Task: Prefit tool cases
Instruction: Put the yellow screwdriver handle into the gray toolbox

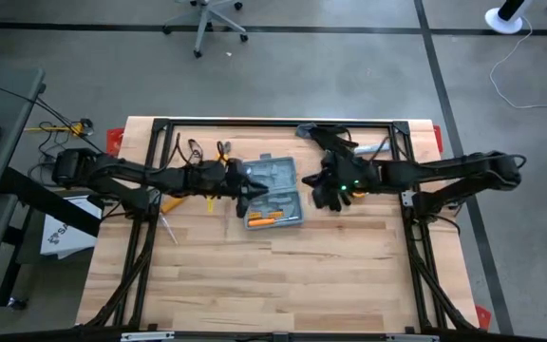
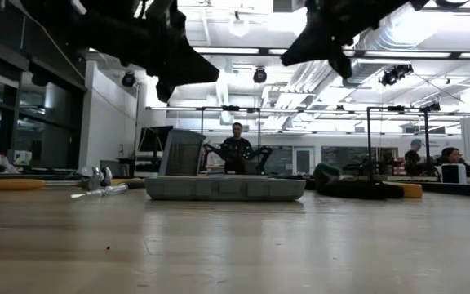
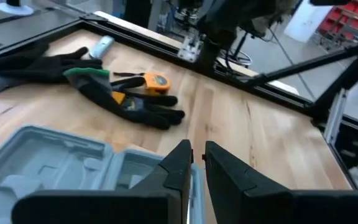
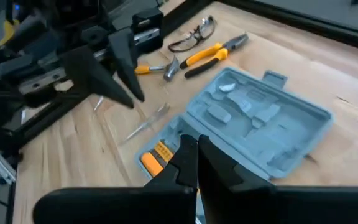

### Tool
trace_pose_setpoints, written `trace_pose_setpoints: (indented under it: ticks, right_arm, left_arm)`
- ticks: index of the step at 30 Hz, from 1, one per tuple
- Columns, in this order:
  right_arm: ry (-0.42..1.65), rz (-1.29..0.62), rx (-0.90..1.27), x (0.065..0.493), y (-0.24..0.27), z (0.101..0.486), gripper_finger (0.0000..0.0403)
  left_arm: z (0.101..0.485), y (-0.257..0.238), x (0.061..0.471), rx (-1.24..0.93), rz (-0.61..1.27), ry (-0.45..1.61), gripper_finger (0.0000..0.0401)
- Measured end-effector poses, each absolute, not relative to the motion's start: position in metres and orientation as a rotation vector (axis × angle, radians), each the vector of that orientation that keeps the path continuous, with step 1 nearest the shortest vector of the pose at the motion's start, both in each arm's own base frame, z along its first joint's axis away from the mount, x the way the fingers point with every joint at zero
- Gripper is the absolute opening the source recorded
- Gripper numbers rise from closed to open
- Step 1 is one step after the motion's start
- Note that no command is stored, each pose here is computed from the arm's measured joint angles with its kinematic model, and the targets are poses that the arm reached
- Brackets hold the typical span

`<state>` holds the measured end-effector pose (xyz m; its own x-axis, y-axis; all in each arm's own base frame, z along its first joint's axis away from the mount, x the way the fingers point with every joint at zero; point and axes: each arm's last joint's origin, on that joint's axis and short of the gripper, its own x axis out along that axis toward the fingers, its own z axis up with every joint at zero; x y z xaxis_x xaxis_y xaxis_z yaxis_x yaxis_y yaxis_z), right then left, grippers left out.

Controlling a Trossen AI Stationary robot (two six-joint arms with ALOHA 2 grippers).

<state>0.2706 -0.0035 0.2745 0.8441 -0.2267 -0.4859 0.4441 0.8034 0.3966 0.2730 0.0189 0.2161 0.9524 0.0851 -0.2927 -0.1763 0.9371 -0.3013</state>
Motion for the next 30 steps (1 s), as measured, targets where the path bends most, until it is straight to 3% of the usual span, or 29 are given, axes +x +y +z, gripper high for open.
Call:
trace_pose_setpoints:
  ticks: [8,30]
  right_arm:
    - [0.430,-0.332,0.422,0.260,-0.004,0.285,0.0000]
    - [0.437,-0.332,0.424,0.259,-0.004,0.285,0.0000]
  left_arm:
    - [0.216,0.028,0.272,-0.354,0.140,0.282,0.0039]
    - [0.215,0.032,0.271,-0.383,0.153,0.289,0.0039]
